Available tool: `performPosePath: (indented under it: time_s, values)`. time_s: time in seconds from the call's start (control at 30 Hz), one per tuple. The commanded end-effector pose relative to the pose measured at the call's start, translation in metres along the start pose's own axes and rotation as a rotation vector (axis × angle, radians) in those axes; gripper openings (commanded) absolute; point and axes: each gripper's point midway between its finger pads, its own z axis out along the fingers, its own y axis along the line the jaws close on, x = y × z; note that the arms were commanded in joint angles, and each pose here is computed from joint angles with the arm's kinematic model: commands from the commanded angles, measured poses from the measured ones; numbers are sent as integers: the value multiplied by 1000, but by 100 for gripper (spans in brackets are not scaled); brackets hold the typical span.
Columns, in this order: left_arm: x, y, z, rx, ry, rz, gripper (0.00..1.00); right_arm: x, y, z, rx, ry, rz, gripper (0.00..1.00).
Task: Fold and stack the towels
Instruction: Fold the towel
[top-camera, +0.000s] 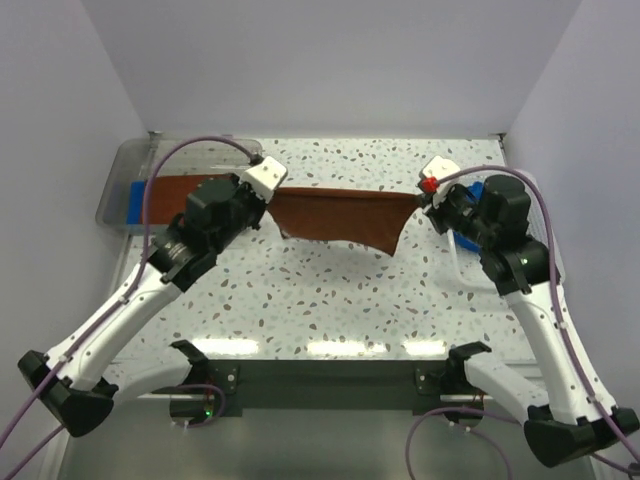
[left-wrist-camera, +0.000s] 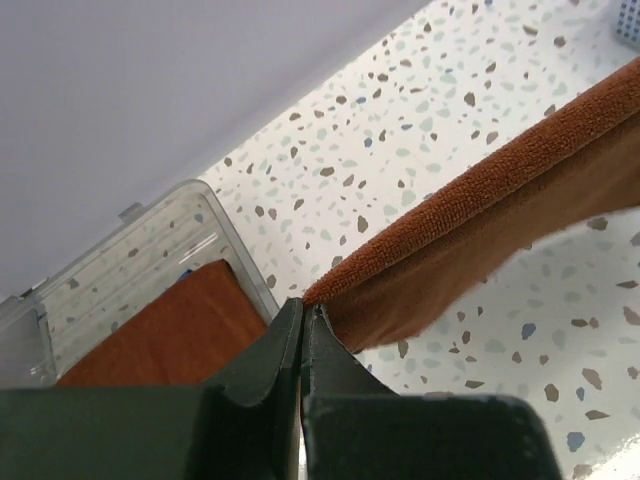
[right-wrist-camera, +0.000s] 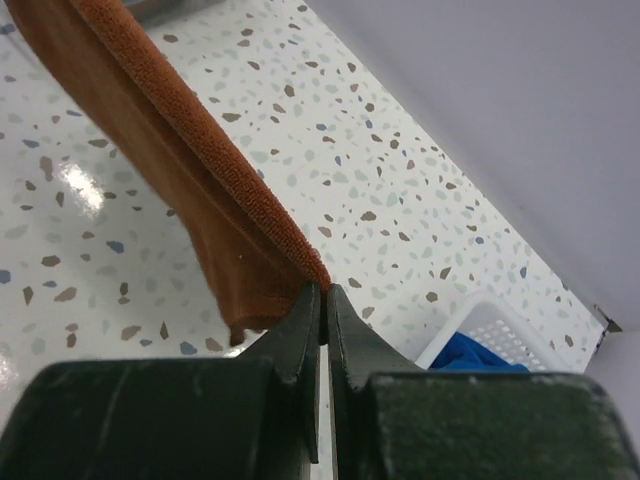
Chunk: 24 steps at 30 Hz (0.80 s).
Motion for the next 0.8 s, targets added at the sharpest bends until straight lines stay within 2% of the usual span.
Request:
performPosePath:
  time_s: [0.0, 0.1, 0.2, 0.37, 0.4, 0.47, 0.5, 0.6, 0.63, 0.77]
  values:
    - [-9, 32, -30, -131, -31, -51, 0, 3, -2, -16, 36, 6, 10, 0]
    - [-8, 29, -27, -116, -13, -57, 0, 6, -6, -13, 42, 38, 14, 0]
    - [13, 20, -1, -111, 73, -41, 0, 22, -11, 9, 31, 111, 30, 0]
    - [76, 20, 71, -144, 298, -20, 0, 59, -20, 63, 8, 222, 37, 0]
    - [99, 15, 92, -125, 366, -13, 0, 75, -26, 84, 14, 264, 32, 0]
    - [104, 29, 116, -154, 380, -22, 0, 86, -34, 105, 22, 283, 16, 0]
    - [110, 31, 128, -152, 393, -23, 0, 105, -37, 124, 12, 339, 9, 0]
    - [143, 36, 171, -148, 477, -17, 0, 111, -45, 152, -4, 352, -12, 0]
    - [136, 43, 179, -161, 468, -20, 0, 124, -42, 166, -30, 372, -11, 0]
    - [138, 43, 192, -155, 468, 1, 0, 129, -47, 183, -50, 378, -52, 0]
